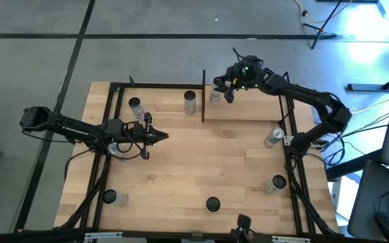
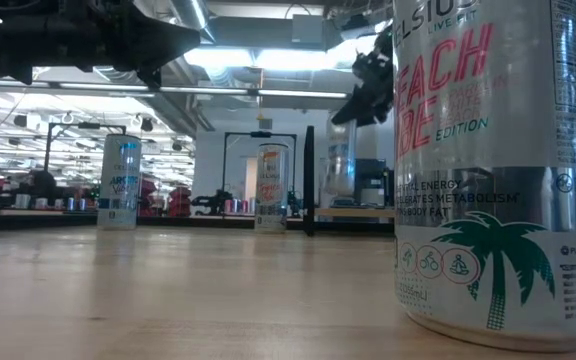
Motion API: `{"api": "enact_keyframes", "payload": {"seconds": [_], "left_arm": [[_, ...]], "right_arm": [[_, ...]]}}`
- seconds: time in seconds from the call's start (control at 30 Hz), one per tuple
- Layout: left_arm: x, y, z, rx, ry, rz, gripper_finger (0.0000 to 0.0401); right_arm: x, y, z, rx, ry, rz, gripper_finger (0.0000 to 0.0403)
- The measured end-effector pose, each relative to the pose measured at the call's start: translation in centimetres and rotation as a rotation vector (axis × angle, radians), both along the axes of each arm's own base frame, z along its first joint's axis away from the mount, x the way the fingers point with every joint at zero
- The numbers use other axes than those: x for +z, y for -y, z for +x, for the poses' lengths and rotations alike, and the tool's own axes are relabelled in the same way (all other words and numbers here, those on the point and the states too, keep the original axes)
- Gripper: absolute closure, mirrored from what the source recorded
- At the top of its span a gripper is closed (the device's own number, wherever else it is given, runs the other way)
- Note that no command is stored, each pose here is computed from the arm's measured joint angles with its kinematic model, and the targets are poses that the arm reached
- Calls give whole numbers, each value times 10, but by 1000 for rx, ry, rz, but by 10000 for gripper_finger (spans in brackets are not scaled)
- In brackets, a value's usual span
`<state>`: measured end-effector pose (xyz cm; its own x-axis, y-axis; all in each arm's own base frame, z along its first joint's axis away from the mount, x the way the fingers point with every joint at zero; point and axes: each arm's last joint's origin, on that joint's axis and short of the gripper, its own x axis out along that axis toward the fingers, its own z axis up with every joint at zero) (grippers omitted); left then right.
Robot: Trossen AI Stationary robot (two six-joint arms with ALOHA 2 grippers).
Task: Place canned beverage on shelf
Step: Put the bottom blue-white soda can on the shelf, then put the blue-white soda can aligned with the other blue-white soda can on the shelf
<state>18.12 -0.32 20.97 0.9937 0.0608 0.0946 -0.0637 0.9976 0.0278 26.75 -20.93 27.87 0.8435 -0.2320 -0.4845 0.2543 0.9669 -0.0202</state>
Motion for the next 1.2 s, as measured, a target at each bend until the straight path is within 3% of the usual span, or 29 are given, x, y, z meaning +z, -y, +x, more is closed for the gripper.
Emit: {"api": "enact_keyframes", "payload": {"seconds": [0.63,0.97,1.1,1.2], "left_arm": [[0,0,0,-1,5,1,387],[0,0,0,-1,5,1,387],[0,0,0,-1,5,1,387],[1,0,0,-11,7,-4,387]], "right_arm": [[-12,8,10,8,-12,10,185],[-12,7,11,9,5,36,39],[-5,5,8,0,16,30,10],[21,-2,-1,0,32,18,10]]}}
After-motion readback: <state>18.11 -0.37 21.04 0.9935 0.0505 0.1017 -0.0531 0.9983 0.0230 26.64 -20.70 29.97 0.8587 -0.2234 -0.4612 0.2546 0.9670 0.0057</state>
